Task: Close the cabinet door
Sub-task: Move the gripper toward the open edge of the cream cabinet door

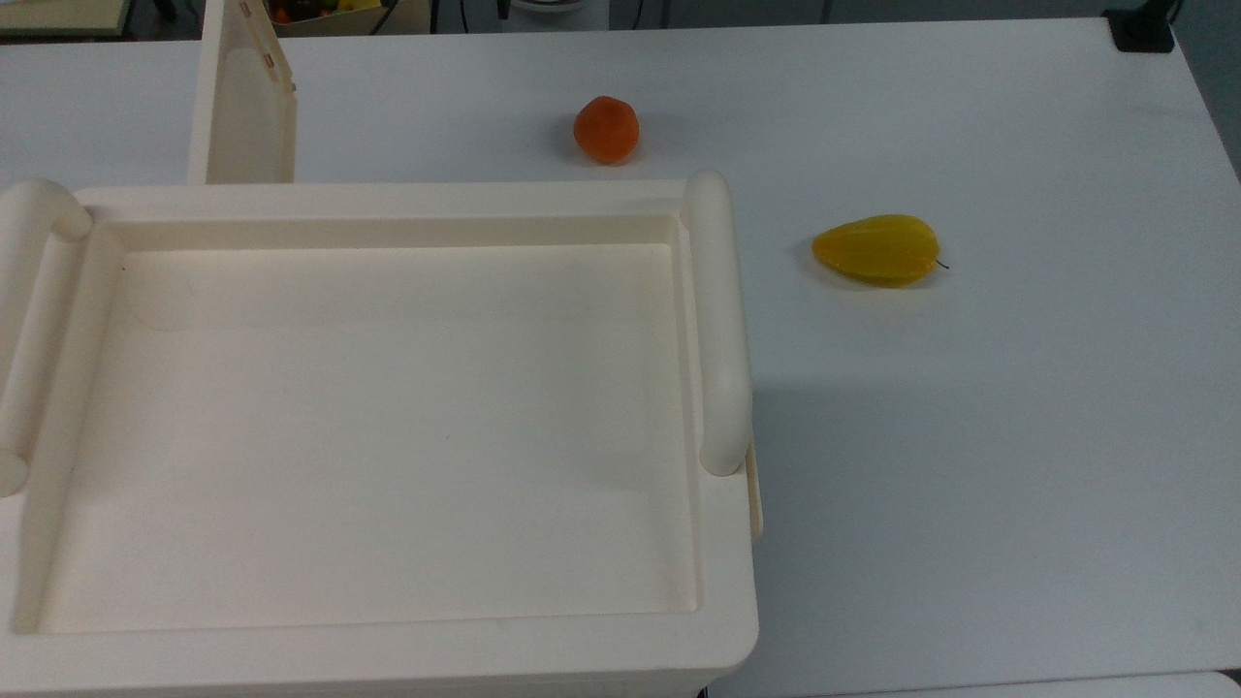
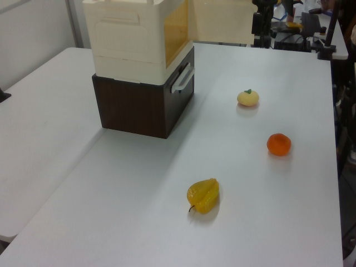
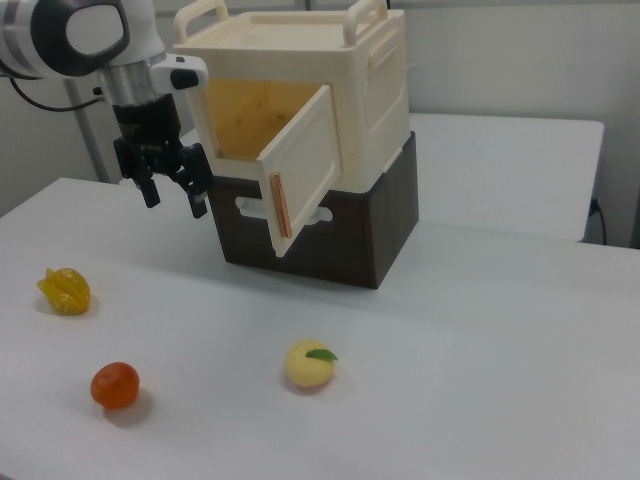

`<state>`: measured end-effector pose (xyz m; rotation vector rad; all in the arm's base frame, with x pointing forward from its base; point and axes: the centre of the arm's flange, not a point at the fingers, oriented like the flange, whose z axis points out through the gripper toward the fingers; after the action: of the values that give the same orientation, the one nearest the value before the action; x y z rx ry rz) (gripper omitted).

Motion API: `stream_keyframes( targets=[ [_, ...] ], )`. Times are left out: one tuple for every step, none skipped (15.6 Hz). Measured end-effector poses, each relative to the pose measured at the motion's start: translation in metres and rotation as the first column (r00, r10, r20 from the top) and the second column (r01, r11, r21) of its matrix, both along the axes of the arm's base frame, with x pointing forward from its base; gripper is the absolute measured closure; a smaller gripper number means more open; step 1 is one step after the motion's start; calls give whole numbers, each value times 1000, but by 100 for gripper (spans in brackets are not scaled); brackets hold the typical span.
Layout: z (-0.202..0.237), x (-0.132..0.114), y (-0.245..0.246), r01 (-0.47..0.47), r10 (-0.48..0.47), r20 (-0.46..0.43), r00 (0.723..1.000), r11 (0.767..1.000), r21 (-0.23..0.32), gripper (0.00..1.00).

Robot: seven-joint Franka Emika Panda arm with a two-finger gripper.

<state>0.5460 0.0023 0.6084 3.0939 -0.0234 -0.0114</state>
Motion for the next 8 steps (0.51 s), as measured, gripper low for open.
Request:
stream_keyframes(
  targets=[
    [0,0,0,0,0,0,1000,1000,0,0],
    [1,1,-1,-1,1,8,1000,1000,-2,0],
    [1,3,-2,-6,6,20,1000,1000,-5,0],
    [1,4,-3,-16,16,25,1000,1000,-5,0],
    [0,5,-3,-27,27,28,999,1000,-6,0],
    [0,6,-3,-31,32,29,999,999,-6,0],
    [-1,6,-3,-38,38,29,999,999,-7,0],
    [-2,7,-3,-41,41,29,999,999,-7,0]
  ],
)
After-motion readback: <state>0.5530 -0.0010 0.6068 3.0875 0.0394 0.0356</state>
